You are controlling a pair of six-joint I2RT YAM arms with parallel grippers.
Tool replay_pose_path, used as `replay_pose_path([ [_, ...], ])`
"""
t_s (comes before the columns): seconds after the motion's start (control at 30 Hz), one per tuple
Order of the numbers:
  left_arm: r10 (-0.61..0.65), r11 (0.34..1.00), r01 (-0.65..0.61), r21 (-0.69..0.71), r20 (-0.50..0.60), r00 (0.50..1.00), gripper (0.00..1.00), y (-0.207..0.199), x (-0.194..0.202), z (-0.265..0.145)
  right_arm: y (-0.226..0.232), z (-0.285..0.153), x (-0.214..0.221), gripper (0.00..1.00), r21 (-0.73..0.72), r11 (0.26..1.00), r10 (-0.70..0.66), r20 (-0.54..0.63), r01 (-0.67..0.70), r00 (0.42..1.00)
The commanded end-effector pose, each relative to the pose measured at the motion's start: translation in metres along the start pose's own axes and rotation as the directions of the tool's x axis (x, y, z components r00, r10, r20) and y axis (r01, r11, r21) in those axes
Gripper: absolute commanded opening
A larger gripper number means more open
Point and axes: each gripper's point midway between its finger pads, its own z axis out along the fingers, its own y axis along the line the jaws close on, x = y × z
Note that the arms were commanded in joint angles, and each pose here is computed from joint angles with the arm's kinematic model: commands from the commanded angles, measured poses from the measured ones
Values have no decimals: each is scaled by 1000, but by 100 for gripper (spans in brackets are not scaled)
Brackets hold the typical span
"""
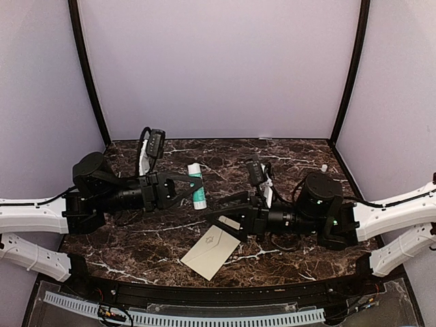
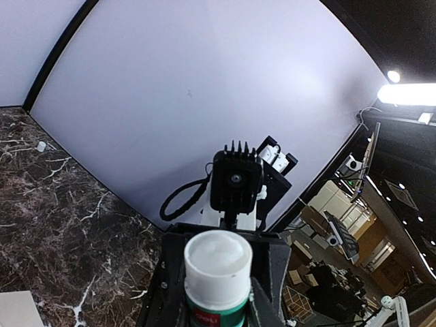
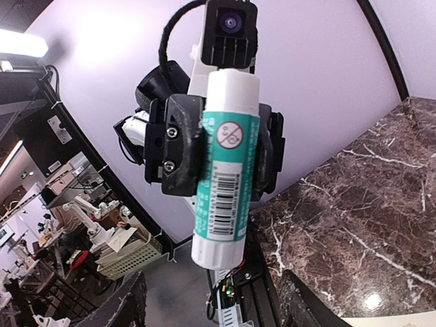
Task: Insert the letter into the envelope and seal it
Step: Screw the solid glue.
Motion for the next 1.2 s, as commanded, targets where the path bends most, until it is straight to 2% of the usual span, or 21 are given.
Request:
replay_pose_path([
  [0.0,41,983,-45,178,23,999,0,-39,-12,-1,22,11,-21,60,-104,995,-5,55,11,998],
  [0.2,44,978,-48,205,22,999,0,-44,-11,-3,31,25,-22,50,-152,988,-9,38,15,999],
  [0.4,45,976,-48,210,22,999,0,-45,-11,-3,37,28,-27,46,-185,983,-5,53,14,999],
  [0.57,47,975,-51,217,26,999,0,-47,-12,-4,37,30,-28,36,-184,983,-2,60,13,998],
  [1.0,46,977,-49,208,20,999,0,-44,-9,-5,25,23,-34,17,-111,994,16,99,-5,995],
  [1.17,52,989,-57,137,35,998,0,-30,-8,-6,2,25,-31,10,23,1000,16,82,-18,997],
])
